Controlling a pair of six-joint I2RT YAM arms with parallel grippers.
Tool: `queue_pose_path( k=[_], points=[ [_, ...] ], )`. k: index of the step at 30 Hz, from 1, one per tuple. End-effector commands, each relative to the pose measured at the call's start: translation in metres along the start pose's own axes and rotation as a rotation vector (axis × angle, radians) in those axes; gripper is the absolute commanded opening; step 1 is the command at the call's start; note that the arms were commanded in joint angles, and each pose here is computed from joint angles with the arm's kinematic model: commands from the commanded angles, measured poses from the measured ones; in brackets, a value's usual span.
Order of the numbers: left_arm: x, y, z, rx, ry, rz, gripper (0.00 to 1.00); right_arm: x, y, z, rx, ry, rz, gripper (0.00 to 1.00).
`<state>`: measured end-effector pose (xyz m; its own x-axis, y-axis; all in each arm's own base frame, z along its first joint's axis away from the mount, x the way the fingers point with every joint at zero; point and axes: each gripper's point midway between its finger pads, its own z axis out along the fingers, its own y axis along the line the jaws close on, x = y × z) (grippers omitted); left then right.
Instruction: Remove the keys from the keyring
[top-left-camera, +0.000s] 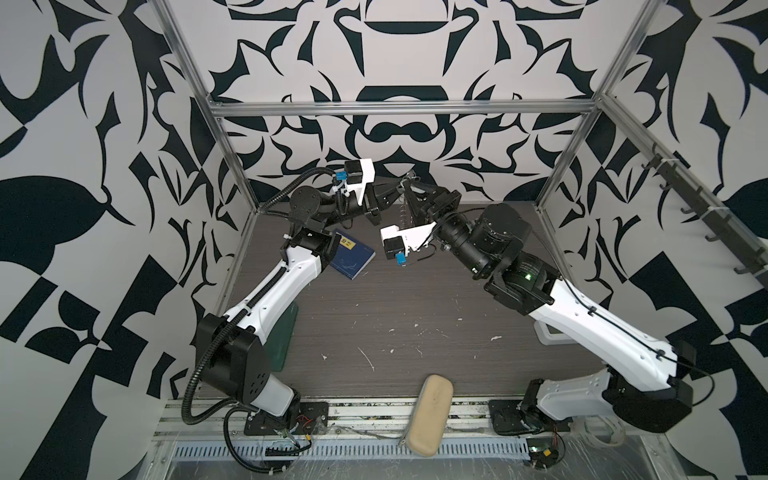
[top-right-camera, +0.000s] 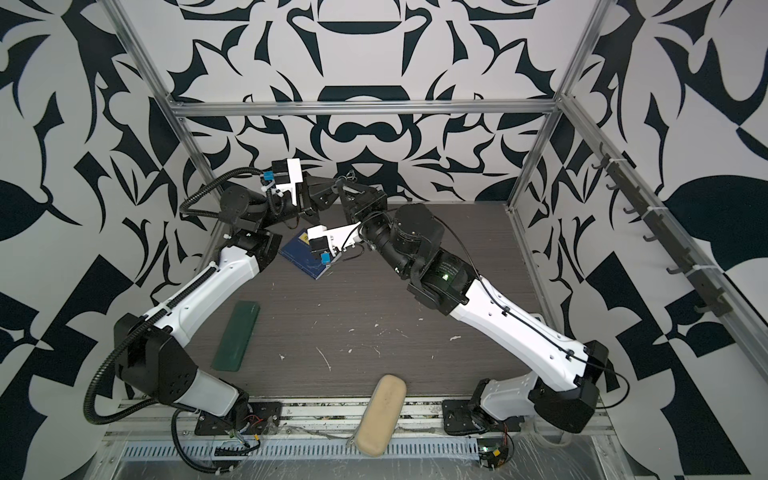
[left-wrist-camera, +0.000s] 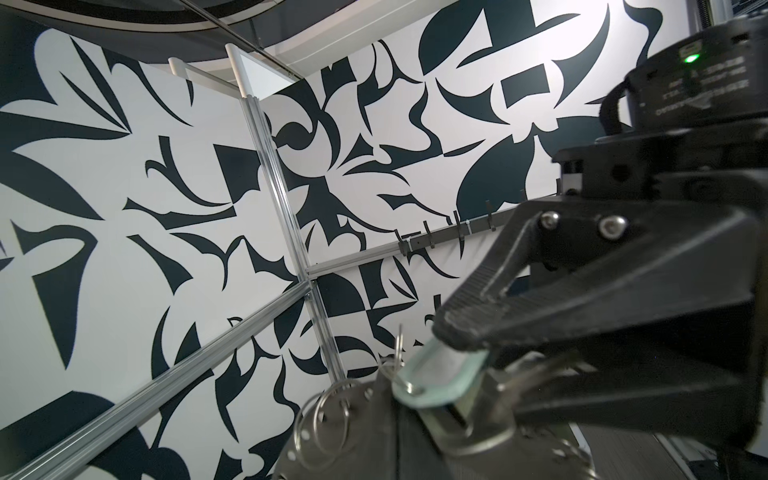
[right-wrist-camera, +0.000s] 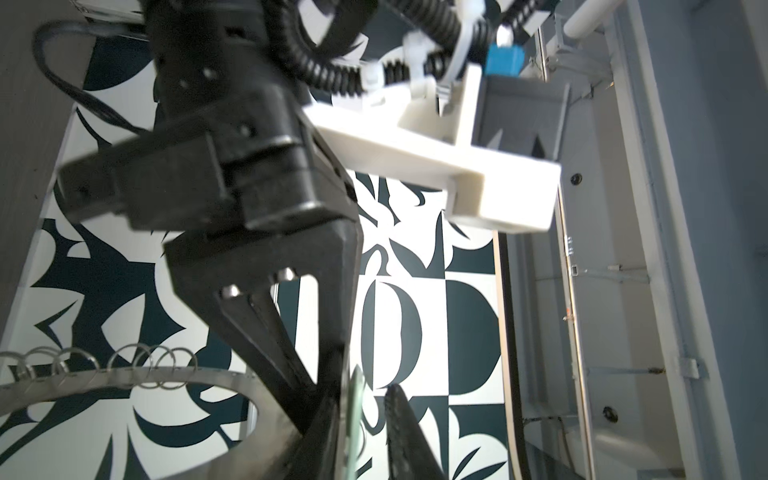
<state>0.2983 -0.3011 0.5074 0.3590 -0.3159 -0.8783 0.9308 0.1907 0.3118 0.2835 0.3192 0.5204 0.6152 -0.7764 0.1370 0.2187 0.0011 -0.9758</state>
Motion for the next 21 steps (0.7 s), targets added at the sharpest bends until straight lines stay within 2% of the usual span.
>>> queue_pose_path(
  k=[1,5,8,10,15,18,21],
  points=[
    [-0.022,0.006,0.001,-0.028,-0.049,0.043,0.0,0.006,-0.03,-0.007,0.101,0.016,0.021,0.29],
    [-0.024,0.012,0.002,-0.04,-0.069,0.051,0.0,0.001,-0.034,-0.016,0.123,-0.02,0.055,0.34],
    [-0.027,0.016,0.003,-0.042,-0.09,0.055,0.0,-0.022,-0.031,-0.036,0.083,-0.165,0.12,0.39],
    [-0.028,0.019,0.004,-0.043,-0.099,0.053,0.0,-0.033,-0.029,-0.046,0.057,-0.217,0.162,0.41],
    [-0.029,0.022,0.006,-0.039,-0.122,0.054,0.0,-0.043,-0.038,-0.076,0.025,-0.316,0.371,0.45],
    [-0.029,0.022,0.006,-0.037,-0.131,0.056,0.0,-0.035,-0.057,-0.09,0.051,-0.324,0.51,0.46],
    [-0.029,0.021,0.005,-0.033,-0.138,0.054,0.0,-0.025,-0.071,-0.102,0.046,-0.308,0.596,0.45]
  ],
)
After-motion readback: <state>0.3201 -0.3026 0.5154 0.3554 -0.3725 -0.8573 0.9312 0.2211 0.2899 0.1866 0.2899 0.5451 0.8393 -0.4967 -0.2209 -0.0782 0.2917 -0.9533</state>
